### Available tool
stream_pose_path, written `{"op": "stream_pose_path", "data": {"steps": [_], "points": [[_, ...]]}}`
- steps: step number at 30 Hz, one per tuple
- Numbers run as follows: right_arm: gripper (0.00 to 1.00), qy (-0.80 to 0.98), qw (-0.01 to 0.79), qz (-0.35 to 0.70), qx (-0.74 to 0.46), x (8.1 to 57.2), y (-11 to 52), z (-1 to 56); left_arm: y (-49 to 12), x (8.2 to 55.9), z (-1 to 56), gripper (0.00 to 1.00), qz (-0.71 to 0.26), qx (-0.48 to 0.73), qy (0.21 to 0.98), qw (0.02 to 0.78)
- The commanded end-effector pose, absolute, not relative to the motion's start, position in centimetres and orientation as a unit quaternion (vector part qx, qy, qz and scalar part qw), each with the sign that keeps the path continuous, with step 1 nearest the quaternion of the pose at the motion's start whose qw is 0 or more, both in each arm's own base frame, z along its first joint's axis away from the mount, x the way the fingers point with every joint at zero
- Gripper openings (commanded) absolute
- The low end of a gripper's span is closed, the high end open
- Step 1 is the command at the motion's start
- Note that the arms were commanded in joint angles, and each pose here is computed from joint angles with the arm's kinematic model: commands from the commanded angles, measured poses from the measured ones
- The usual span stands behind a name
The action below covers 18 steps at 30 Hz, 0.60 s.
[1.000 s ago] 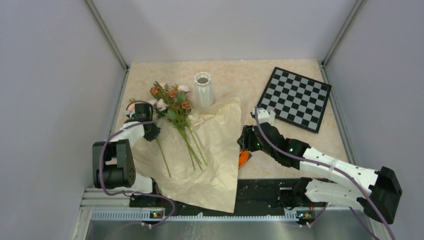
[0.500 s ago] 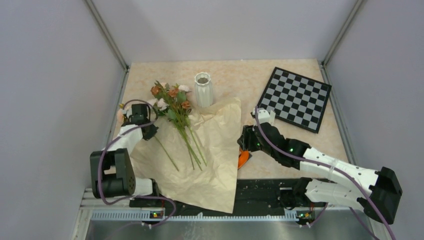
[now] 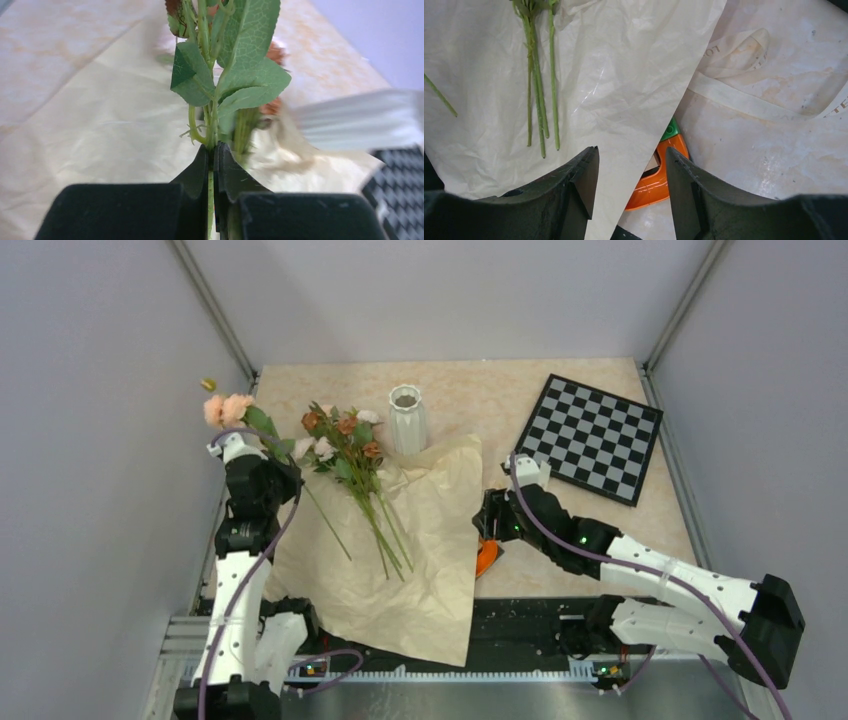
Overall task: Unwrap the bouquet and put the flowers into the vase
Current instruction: Pick up the fake flower from the wrapping paper.
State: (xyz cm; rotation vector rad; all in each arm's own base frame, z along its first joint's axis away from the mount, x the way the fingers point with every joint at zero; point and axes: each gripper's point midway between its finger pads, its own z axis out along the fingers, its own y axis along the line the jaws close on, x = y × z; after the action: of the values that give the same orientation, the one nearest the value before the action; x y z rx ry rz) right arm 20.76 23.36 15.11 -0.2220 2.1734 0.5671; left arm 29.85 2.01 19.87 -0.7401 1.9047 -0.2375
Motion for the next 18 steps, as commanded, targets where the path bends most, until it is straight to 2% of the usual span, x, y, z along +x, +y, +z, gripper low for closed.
{"op": "stream_pose_path", "data": {"steps": [1, 5, 11, 18], "points": [[0.55, 0.827, 0.482, 0.274, -0.098, 22.3, 25.1, 20.1, -3.8, 29.8, 25.1, 0.0, -0.237, -0.206, 0.775, 0.548], [0.61, 0.805, 0.49, 0.309, -0.128, 22.8, 27.5, 22.3, -8.6, 27.9, 27.6, 0.0, -0.315, -0.128, 0.767, 0.544], [0.69, 0.723, 0.493, 0.44, -0.2, 22.2, 32.5, 29.2, -16.9, 23.3, 33.0, 0.0, -0.455, 0.039, 0.704, 0.543], [0.72, 0.64, 0.491, 0.557, -0.198, 22.0, 34.1, 36.8, -22.2, 19.5, 37.1, 0.0, -0.552, 0.125, 0.636, 0.525]]}}
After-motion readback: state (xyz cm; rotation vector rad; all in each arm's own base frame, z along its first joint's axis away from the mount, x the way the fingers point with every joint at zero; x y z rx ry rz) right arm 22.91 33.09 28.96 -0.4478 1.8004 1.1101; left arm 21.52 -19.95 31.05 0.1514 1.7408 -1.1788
